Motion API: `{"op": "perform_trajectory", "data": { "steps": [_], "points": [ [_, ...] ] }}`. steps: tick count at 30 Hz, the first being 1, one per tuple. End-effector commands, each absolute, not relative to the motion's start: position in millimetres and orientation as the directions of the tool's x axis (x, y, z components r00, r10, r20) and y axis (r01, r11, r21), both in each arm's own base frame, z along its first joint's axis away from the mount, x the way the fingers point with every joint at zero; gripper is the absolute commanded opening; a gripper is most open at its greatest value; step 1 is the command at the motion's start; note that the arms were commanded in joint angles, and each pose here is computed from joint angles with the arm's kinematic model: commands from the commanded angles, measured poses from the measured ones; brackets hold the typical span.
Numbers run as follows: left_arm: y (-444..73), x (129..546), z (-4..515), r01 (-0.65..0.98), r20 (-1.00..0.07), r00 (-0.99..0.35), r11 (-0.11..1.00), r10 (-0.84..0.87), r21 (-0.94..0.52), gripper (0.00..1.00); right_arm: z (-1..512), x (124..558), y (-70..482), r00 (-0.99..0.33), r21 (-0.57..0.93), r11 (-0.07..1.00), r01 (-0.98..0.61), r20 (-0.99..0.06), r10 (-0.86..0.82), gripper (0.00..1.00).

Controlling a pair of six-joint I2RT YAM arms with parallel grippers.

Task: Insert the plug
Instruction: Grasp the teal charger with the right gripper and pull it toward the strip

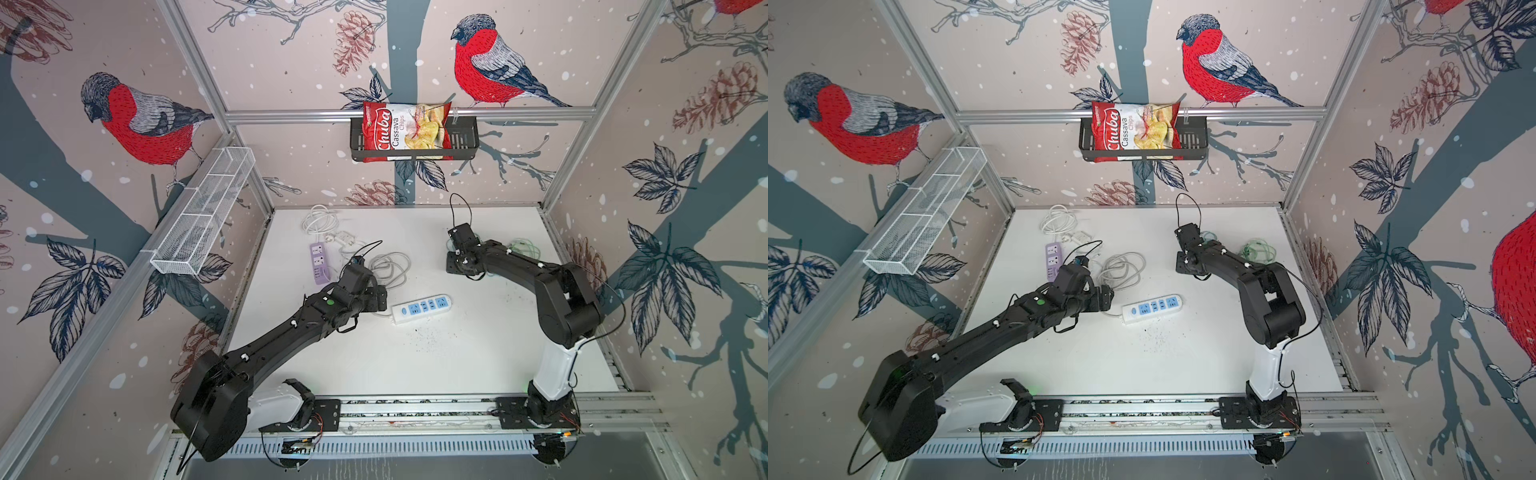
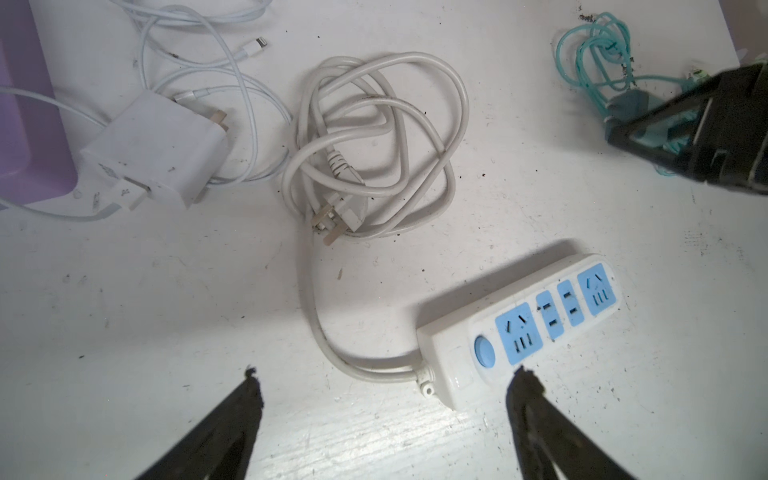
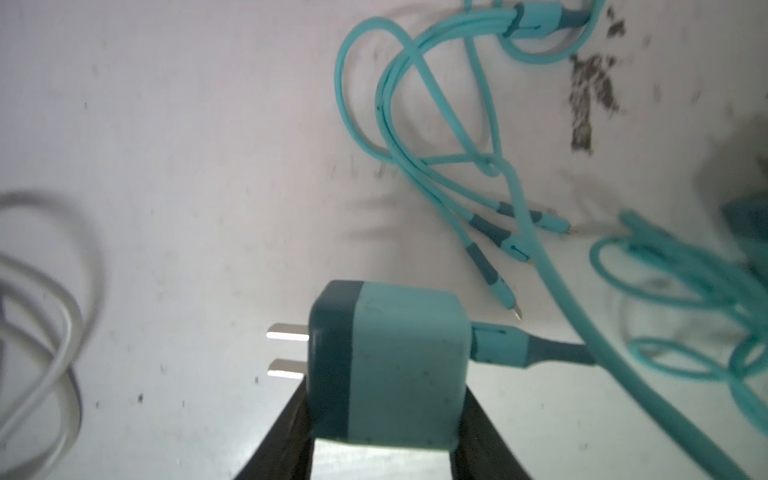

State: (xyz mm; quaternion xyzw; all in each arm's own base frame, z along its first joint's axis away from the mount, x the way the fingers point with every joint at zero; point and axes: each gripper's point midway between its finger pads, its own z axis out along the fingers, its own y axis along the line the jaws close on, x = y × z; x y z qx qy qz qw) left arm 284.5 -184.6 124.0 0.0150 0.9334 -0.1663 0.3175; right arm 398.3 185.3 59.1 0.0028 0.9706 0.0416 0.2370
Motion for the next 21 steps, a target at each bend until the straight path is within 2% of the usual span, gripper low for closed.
{"op": "perform_trajectory", "data": {
  "steps": [1,10,16,21],
  "points": [
    [-191.4,285.6,132.2,0.168,-0.613,-0.787,0.93,-0.073,-0.326,0.91,57.0,366.0,196.6,-0.9,0.137,0.99,-0.03,-0.435,0.033,0.28],
    [-200.7,278.6,134.1,0.216,-0.608,-0.792,0.908,-0.051,-0.359,0.86,55.8,280.0,194.6,-0.913,0.19,0.981,-0.032,-0.405,0.049,0.28],
    [-214.3,262.8,132.9,0.269,-0.613,-0.79,0.908,0.017,-0.321,0.85,48.7,233.1,178.0,-0.925,0.209,0.978,0.002,-0.372,0.082,0.28],
    [-225.7,251.1,137.1,0.304,-0.644,-0.763,0.913,0.062,-0.273,0.84,39.7,204.2,175.2,-0.936,0.299,0.954,0.018,-0.329,0.121,0.29]
  ]
}}
